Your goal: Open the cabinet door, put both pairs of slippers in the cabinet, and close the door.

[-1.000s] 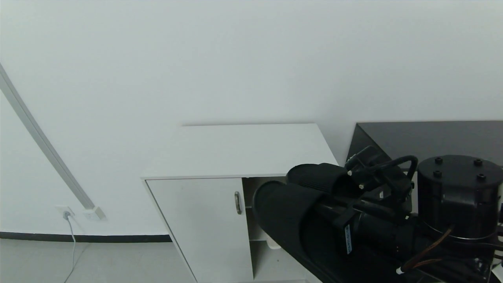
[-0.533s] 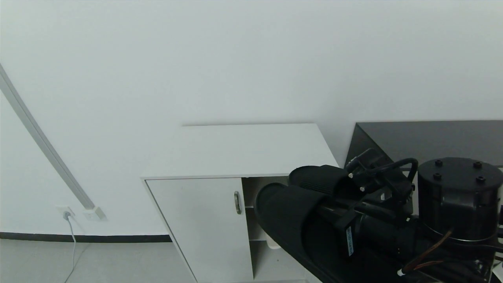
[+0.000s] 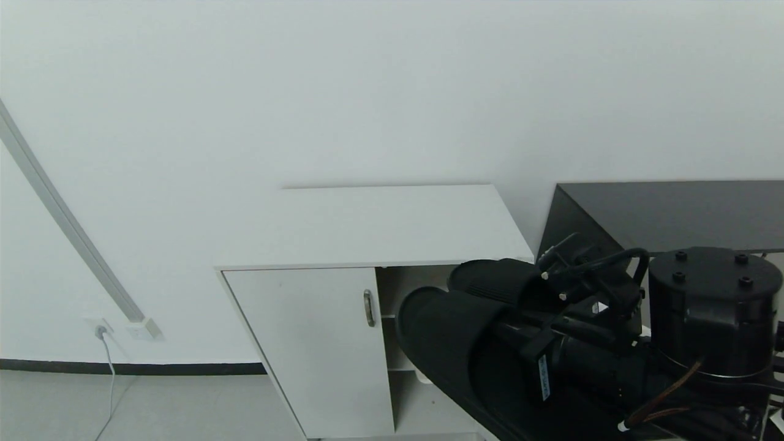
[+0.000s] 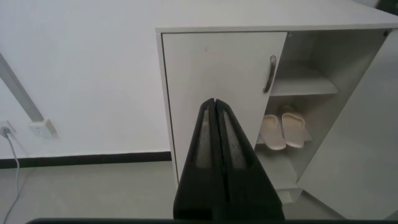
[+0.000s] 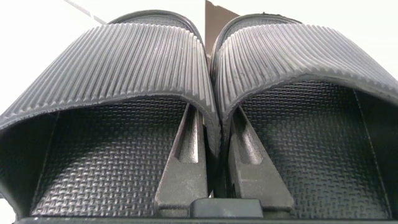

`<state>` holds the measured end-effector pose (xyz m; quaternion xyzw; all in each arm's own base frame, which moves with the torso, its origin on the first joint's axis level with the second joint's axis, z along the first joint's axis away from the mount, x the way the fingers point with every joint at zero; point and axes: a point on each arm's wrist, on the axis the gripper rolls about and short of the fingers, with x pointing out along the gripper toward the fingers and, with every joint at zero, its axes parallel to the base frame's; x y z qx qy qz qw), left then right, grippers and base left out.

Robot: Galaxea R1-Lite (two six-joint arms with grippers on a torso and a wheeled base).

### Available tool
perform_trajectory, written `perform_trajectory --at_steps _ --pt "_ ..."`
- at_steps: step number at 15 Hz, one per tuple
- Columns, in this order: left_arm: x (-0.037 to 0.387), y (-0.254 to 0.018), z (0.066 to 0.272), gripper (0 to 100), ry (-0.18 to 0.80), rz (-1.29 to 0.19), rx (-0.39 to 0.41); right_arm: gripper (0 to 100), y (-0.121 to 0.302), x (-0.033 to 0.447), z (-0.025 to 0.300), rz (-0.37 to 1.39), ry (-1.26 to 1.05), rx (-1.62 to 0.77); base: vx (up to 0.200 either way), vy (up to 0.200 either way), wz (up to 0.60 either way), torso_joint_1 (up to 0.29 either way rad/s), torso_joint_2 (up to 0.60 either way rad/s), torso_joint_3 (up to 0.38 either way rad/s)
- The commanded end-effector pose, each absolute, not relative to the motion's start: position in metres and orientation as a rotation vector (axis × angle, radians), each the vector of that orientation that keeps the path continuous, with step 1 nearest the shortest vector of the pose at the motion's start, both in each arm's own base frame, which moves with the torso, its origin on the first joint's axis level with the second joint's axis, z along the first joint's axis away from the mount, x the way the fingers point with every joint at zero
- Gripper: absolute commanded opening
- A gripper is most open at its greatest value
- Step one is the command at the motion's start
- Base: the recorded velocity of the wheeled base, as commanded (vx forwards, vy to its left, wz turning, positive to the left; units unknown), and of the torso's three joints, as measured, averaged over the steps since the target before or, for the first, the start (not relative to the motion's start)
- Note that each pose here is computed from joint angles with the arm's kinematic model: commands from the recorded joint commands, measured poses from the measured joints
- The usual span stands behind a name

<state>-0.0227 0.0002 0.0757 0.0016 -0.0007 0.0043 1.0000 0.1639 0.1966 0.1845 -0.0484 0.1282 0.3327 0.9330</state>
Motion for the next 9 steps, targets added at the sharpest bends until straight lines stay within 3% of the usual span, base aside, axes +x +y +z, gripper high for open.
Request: perform_trajectory --at_steps 1,9 --pt "-0.0227 0.0002 0.0758 0 -0.002 0.009 0.003 0 0.1976 0.1639 0.1836 0.683 0.265 -0.101 0.0 0.0 0.0 -0.198 0.49 0.281" --pt "-0.0227 0.0002 0.0758 0 -0.002 0.009 0.003 0 0.1987 0.1643 0.182 0.684 0.268 -0.102 0.0 0.0 0.0 -0.223 0.54 0.314"
